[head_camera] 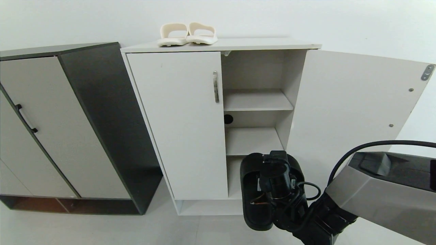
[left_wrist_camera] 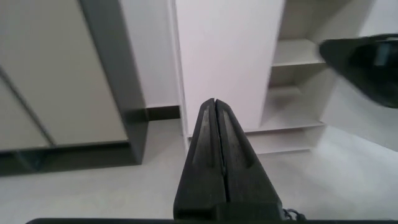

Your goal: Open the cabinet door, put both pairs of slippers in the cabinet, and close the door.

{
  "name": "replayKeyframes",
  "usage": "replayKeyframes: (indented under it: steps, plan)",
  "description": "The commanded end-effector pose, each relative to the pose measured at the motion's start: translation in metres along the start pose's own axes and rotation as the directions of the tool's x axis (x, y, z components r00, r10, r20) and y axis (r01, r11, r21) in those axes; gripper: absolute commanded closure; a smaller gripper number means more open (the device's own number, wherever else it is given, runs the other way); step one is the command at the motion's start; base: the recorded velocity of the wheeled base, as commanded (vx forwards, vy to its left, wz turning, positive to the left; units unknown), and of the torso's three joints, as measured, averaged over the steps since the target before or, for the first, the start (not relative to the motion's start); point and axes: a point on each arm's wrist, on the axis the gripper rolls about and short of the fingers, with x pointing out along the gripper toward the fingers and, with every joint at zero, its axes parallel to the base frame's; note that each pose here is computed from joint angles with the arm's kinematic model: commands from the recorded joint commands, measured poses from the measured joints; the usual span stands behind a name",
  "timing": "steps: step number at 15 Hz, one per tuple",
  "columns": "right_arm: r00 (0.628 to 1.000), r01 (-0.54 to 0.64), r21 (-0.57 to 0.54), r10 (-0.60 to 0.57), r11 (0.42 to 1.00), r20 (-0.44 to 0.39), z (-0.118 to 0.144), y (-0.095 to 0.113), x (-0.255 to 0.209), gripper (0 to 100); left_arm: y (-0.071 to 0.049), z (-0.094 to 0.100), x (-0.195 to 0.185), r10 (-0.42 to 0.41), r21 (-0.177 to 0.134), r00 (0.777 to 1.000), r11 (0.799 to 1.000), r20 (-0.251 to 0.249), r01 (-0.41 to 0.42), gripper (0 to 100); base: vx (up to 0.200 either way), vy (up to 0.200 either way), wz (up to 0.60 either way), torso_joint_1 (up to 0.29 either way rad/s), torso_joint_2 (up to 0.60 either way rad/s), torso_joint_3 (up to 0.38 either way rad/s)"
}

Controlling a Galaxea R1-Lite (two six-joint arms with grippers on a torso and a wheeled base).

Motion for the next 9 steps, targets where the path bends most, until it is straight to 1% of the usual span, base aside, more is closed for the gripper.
replayKeyframes:
  steps: [1, 2, 4, 6, 9]
  plan:
    - [1.000, -0.011, -0.007, 0.011, 1.000, 0.006, -0.005, 0.002, 0.000, 100, 0.000, 0.000, 0.000, 0.000, 0.000, 1.000, 1.000, -0.002, 0.000, 100, 0.000, 0.000, 0.00, 0.000, 0.00, 0.000]
    - [1.000, -0.014, -0.003, 0.014, 1.000, 0.011, -0.006, 0.002, 0.000, 100, 0.000, 0.000, 0.000, 0.000, 0.000, 1.000, 1.000, -0.002, 0.000, 100, 0.000, 0.000, 0.00, 0.000, 0.00, 0.000]
    - [0.995, -0.099, -0.026, 0.099, 0.995, 0.009, -0.014, -0.005, -0.005, 100, 0.000, 0.000, 0.000, 0.000, 0.000, 1.000, 1.000, -0.002, 0.000, 100, 0.000, 0.000, 0.00, 0.000, 0.00, 0.000]
    - [0.995, -0.091, -0.045, 0.092, 0.995, 0.030, -0.017, -0.012, 0.003, 100, 0.000, 0.000, 0.000, 0.000, 0.000, 1.000, 1.000, -0.002, 0.000, 100, 0.000, 0.000, 0.00, 0.000, 0.00, 0.000]
    - [0.995, -0.085, -0.056, 0.087, 0.995, 0.040, -0.022, -0.013, 0.007, 100, 0.000, 0.000, 0.000, 0.000, 0.000, 1.000, 1.000, -0.002, 0.000, 100, 0.000, 0.000, 0.00, 0.000, 0.00, 0.000]
